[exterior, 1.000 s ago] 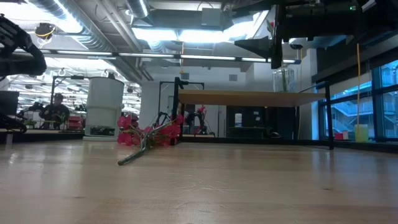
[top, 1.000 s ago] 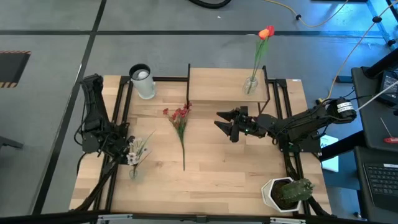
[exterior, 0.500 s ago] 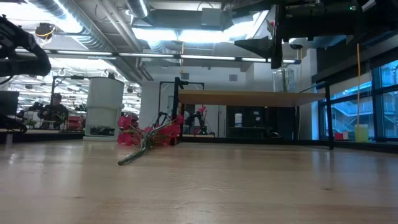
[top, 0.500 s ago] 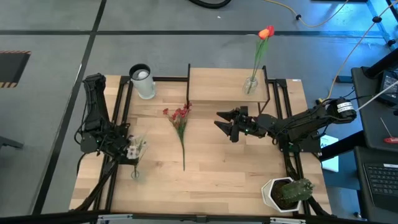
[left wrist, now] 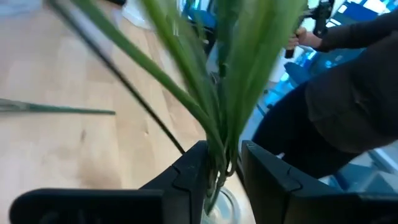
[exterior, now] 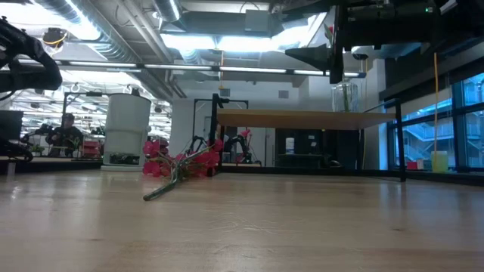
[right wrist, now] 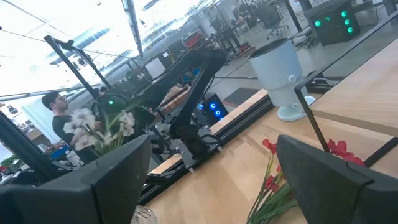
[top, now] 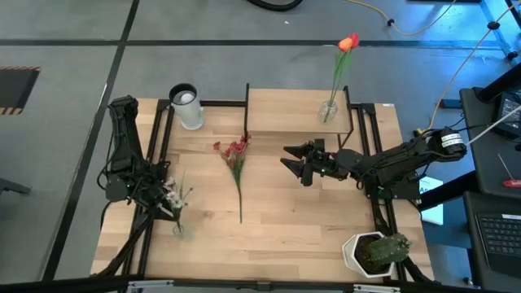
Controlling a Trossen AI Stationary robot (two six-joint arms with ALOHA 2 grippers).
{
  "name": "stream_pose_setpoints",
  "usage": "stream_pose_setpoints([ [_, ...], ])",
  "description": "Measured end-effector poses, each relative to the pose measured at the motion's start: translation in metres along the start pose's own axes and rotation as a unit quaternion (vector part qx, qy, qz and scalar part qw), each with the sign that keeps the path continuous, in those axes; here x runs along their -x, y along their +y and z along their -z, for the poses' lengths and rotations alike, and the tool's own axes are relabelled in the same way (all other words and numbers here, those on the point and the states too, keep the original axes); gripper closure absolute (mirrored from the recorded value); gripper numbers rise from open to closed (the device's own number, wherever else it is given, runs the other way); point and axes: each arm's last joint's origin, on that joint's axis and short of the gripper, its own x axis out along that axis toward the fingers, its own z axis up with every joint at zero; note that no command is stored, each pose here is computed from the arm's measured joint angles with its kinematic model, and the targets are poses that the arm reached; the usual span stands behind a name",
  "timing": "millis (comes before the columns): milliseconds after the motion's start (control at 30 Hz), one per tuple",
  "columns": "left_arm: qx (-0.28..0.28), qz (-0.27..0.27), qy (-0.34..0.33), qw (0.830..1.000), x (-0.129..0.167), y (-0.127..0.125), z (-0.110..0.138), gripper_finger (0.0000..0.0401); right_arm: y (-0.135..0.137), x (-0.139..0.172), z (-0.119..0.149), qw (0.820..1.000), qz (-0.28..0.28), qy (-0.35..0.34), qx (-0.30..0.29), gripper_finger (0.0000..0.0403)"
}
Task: Pick and place flowers into a vace then onto a shelf
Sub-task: Put the white flowers into the transparent vase
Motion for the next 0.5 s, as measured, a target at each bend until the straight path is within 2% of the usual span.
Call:
stream_pose_setpoints([
  [233,0.034,0.026,0.026,0.999,0.0001,-0.0015,0.0015,0.0306,0.0000,0.0000,0.0000,1.000,0.000,0.000,0.000,0.0054],
  [500,0.076,0.029,0.059,0.995,0.0003,0.0003,0.0056,0.0304,0.0000,0.0000,0.0000,1.000,0.000,0.000,0.000,0.0054],
])
